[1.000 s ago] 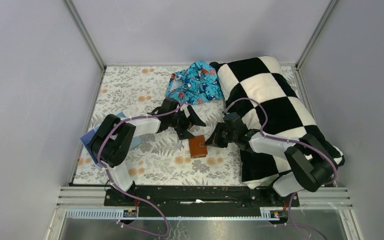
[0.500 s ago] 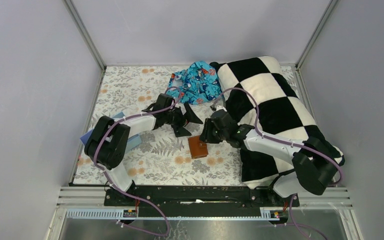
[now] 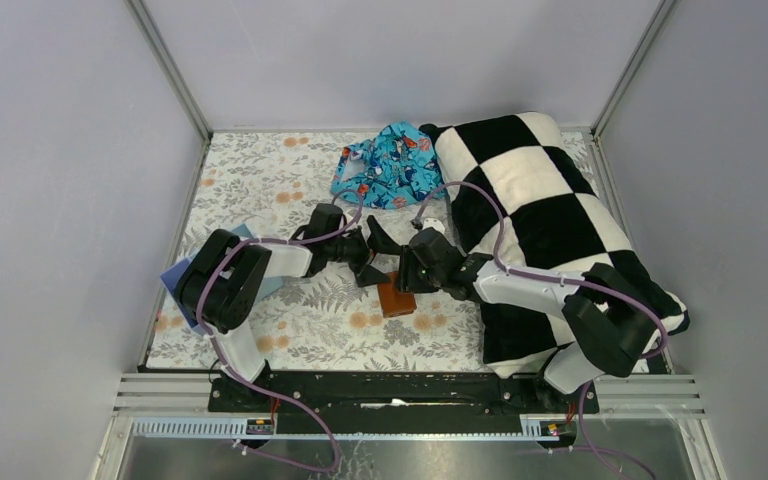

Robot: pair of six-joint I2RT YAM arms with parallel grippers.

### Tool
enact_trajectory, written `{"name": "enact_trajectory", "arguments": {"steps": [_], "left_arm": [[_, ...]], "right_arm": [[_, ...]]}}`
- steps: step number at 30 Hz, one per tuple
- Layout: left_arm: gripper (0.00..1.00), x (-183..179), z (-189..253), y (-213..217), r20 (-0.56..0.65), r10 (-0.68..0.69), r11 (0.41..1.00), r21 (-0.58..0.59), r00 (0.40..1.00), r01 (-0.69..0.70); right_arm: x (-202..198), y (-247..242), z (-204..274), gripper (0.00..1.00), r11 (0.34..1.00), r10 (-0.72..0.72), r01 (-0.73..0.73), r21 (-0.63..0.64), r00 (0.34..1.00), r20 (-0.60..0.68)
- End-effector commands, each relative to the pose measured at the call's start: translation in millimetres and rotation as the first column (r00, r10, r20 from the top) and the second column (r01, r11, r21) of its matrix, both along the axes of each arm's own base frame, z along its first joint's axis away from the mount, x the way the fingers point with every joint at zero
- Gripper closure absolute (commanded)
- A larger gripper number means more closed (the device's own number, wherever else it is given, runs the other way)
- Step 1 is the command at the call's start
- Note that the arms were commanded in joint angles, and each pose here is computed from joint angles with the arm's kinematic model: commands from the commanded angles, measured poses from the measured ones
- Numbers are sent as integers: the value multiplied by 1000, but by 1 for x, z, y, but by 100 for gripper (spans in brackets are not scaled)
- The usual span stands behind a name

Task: Take the credit cards out of the card holder
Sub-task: Open the card holder at the center of the board.

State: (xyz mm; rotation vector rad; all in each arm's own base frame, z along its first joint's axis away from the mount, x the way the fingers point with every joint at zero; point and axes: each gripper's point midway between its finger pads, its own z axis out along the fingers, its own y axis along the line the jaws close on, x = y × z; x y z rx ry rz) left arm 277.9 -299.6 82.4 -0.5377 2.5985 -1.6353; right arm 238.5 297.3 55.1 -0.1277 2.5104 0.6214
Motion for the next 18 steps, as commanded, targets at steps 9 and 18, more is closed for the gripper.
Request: {"name": "enact_trajectory", "arguments": {"steps": [9,18], "left_arm": [[1,-5,-16,1,12,-9,1000,-7,1000,10],[1,-6,-25,4,3,5,1000,10,1000,-5]], "right_arm": [[10,4,-15,47,1000,-28,29,-10,996,89],[4,4,-21,46,995,40,-21,-102,981,188]]}}
